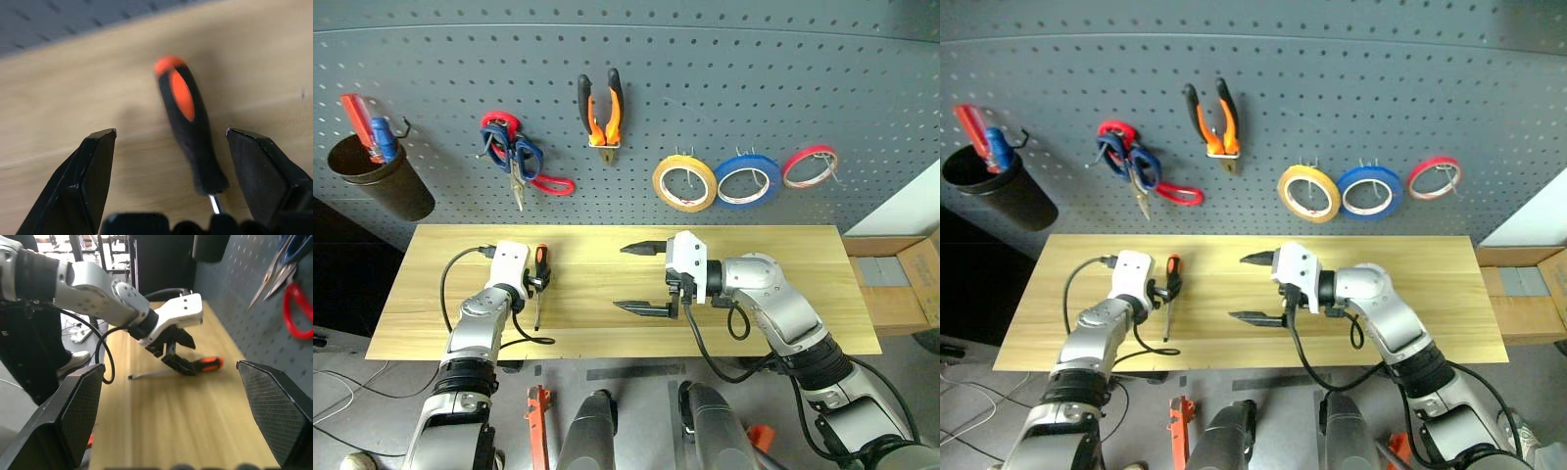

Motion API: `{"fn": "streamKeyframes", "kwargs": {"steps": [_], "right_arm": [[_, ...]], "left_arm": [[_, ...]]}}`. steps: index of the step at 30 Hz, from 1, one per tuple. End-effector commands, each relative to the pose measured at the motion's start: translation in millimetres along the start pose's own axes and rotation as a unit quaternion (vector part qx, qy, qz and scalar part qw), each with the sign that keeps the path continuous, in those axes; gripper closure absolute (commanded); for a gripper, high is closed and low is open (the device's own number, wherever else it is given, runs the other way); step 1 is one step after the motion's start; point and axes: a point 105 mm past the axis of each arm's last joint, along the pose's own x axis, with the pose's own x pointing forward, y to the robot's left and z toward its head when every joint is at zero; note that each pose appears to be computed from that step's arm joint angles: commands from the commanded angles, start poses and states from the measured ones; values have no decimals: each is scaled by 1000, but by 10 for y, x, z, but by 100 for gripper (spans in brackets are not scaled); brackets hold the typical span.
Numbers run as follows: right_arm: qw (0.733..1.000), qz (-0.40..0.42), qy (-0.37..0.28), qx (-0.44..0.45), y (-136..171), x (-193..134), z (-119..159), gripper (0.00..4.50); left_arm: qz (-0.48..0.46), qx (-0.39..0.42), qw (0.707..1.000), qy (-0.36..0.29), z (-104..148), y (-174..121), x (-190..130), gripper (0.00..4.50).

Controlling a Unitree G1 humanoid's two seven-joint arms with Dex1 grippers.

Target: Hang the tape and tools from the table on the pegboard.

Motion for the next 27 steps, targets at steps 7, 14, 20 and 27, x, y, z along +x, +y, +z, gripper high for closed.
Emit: {"fn": "streamKeyframes", "kwargs": {"steps": [7, 14, 20, 27], "right_arm": [[1000, 8, -12, 2, 83, 21, 34, 0], [1000, 1, -17, 1, 26, -15, 38, 0], [998, -37, -38, 24, 6, -136, 79, 0], [991, -63, -101, 58, 46, -227, 364, 0]], "left_arm": [[11, 28, 999, 19, -17, 89, 24, 233], [19, 52, 998, -9, 137, 86, -31, 384], [24, 112, 991, -66, 347, -103, -387, 384], [163, 186, 954, -169, 944, 42, -976, 384]]}}
